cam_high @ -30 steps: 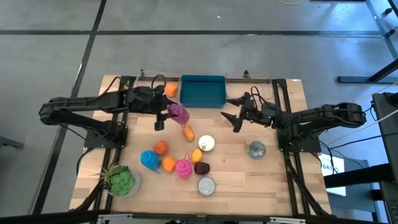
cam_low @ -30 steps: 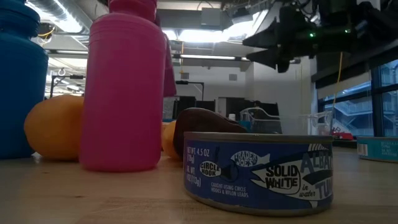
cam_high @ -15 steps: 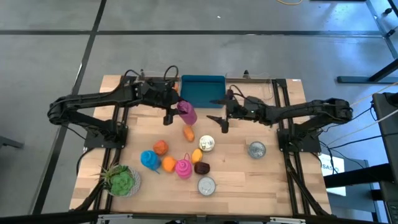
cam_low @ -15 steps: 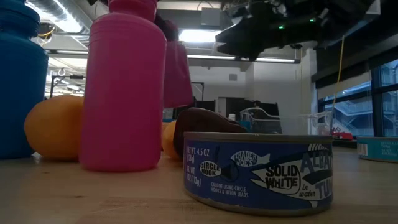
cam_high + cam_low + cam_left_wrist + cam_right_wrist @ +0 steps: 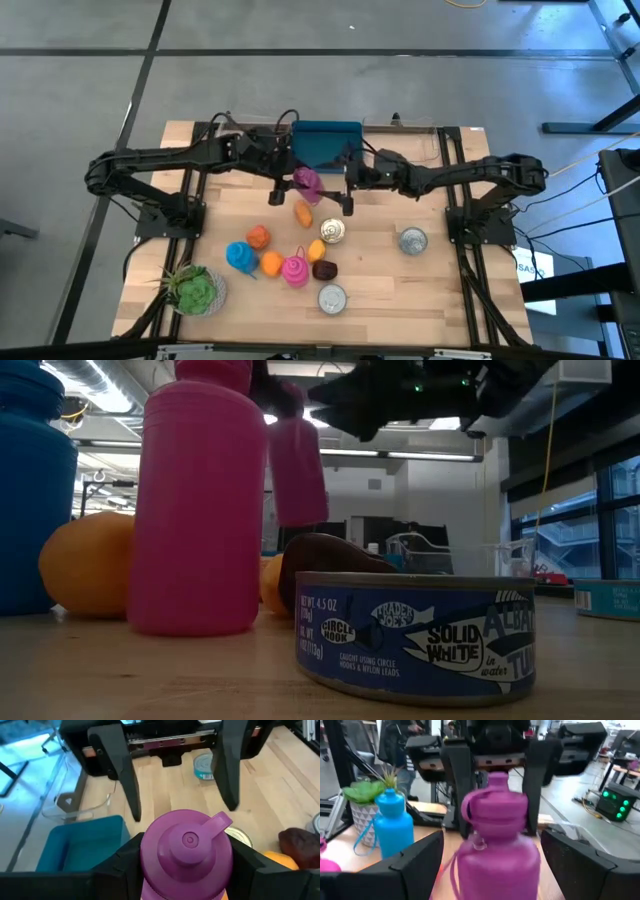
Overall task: Pick & Place Food Item
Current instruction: Put the violet water bottle into the blue bin
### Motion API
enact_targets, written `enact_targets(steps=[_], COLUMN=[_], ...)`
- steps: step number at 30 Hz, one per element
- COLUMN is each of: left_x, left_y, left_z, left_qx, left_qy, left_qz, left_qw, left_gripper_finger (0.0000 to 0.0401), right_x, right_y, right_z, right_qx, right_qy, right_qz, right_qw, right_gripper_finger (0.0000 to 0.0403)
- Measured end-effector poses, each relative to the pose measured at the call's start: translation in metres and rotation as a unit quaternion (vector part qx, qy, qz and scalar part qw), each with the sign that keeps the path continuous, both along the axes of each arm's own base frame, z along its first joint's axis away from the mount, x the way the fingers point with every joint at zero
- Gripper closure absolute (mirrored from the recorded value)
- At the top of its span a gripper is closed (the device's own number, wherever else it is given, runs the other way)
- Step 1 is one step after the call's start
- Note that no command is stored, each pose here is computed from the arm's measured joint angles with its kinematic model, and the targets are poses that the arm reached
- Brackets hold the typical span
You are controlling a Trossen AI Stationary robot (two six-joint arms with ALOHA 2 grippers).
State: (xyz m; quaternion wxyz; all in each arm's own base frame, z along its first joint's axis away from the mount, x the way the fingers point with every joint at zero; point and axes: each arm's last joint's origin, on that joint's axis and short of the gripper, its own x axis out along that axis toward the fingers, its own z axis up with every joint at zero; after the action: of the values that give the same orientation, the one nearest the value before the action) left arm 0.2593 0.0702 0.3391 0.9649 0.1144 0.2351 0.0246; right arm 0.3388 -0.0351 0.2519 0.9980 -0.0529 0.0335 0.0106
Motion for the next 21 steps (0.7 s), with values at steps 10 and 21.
enact_targets(steps=[10, 21], left_x=[0.004, 0.007], left_y=[-0.003, -0.006], left_z=[0.004, 0.011], left_qx=[0.008, 0.009], left_qy=[-0.028, -0.068], left_qz=[-0.012, -0.034], left_qw=[1.000, 0.997], left_gripper_finger=[0.0221, 0.0221], right_x=[0.025, 0.030], right_y=[-0.003, -0.003], right_z=[-0.008, -0.005], right_qx=[0.004, 0.007], right_qy=[0.009, 0.003], right_qz=[-0.001, -0.002], right_qw=[1.000, 1.000], right_gripper_finger=[0.0068, 0.0071])
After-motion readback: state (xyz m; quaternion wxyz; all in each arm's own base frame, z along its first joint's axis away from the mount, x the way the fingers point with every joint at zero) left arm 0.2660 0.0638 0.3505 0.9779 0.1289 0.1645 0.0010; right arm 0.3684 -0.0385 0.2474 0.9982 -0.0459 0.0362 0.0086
